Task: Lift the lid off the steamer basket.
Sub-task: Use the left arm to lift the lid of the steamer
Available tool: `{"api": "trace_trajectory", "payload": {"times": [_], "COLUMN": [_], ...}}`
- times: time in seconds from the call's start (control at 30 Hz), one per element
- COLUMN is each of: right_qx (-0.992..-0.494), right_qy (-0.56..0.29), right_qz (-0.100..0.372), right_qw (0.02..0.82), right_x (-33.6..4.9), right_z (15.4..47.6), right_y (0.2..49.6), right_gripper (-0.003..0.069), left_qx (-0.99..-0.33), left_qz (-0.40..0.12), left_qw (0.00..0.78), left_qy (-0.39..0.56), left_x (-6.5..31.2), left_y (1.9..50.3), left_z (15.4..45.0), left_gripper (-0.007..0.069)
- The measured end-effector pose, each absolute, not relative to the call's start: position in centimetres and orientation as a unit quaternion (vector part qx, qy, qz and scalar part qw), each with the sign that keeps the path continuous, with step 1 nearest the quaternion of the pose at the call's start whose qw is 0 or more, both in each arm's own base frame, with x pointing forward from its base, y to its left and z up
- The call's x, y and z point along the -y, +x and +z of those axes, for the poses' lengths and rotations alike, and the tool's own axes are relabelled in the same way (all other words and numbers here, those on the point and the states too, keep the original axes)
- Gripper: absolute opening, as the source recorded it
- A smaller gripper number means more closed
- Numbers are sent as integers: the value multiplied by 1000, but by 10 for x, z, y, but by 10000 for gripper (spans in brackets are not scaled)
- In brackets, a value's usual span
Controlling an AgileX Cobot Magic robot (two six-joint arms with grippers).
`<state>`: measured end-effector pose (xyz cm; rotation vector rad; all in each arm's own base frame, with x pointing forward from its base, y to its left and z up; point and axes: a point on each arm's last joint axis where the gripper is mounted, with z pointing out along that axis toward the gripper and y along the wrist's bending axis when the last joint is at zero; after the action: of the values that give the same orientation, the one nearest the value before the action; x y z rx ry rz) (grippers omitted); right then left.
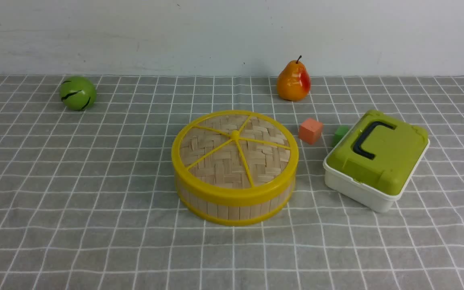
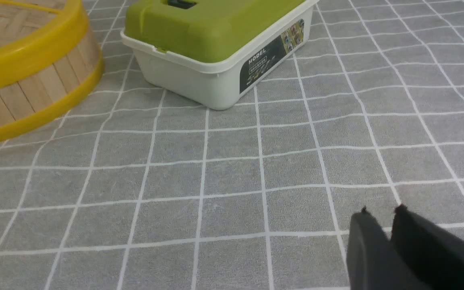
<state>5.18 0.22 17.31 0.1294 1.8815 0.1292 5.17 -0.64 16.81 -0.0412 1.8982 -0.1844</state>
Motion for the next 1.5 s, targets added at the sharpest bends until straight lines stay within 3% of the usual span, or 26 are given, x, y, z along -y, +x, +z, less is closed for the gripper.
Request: {"api": "trace_trajectory", "payload": {"times": [1.23,1.37,1.5], "right_qx": [-807,-807,-807], "right_qy": [55,56,56], "right_qz": [55,56,56], "right_qw": [586,586,586], "right_x": [-2,-2,-2], "right_z": [173,173,173], "right_y": [52,52,52], "right_gripper": [118,120,120], "left_qx": [-809,-784,-702], "left_qz": [-78,-80,-89], "left_qw": [582,615,706], "left_qy": [-17,-17,-17], "left_x": [6,6,6], "left_y": [52,54,56], "left_z": [169,176,198], "left_gripper": [239,239,239]}}
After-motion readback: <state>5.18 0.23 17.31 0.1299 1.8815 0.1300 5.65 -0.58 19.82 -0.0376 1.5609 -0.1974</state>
